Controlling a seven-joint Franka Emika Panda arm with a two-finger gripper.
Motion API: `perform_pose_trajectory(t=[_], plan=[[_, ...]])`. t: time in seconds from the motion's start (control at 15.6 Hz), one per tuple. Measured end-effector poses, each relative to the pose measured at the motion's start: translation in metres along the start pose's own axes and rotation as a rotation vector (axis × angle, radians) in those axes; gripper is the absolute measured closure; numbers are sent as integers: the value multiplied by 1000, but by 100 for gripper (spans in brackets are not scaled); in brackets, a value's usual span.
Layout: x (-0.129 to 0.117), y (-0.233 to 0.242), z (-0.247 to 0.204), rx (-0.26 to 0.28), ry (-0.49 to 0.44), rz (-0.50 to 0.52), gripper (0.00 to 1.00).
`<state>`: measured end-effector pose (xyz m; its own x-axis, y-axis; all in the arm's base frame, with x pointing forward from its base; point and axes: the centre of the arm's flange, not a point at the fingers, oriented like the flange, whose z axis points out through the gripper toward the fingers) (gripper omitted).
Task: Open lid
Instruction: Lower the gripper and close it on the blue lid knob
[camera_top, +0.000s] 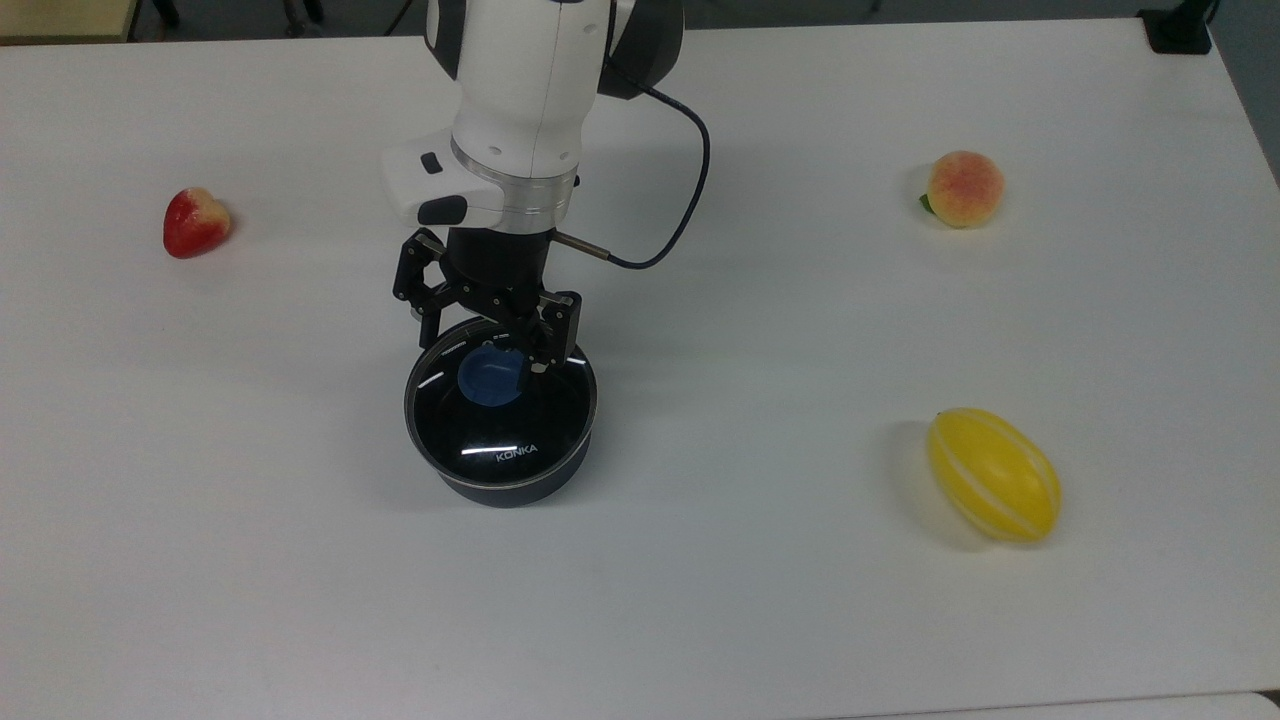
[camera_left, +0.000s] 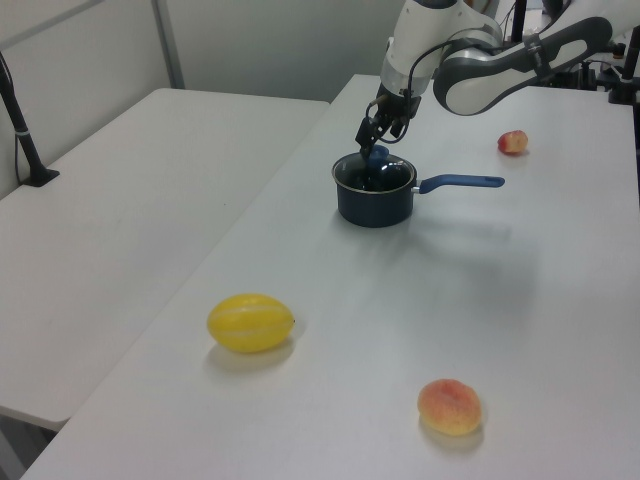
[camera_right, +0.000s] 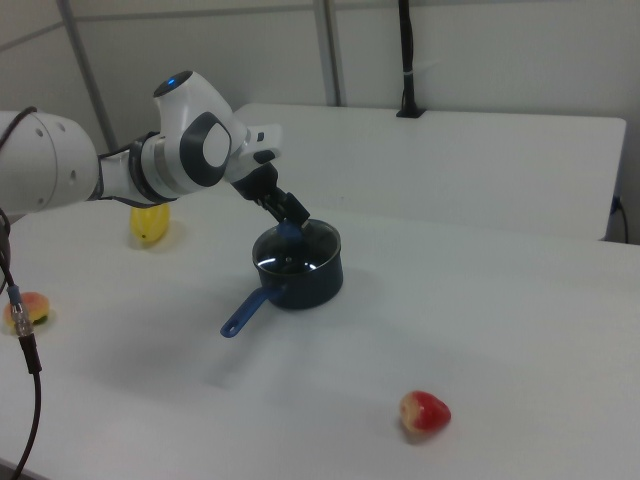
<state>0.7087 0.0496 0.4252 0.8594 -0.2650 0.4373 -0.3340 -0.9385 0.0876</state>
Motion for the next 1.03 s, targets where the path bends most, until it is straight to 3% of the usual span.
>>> perform_pose_trajectory(t=[0.71, 0.77, 0.96, 1.03], plan=[[-10, -13, 14, 3, -23, -7, 4], [-11, -13, 16, -2, -23, -13, 10], [-13, -15, 22, -10, -22, -25, 39], [-13, -16, 22, -8, -21, -27, 39]])
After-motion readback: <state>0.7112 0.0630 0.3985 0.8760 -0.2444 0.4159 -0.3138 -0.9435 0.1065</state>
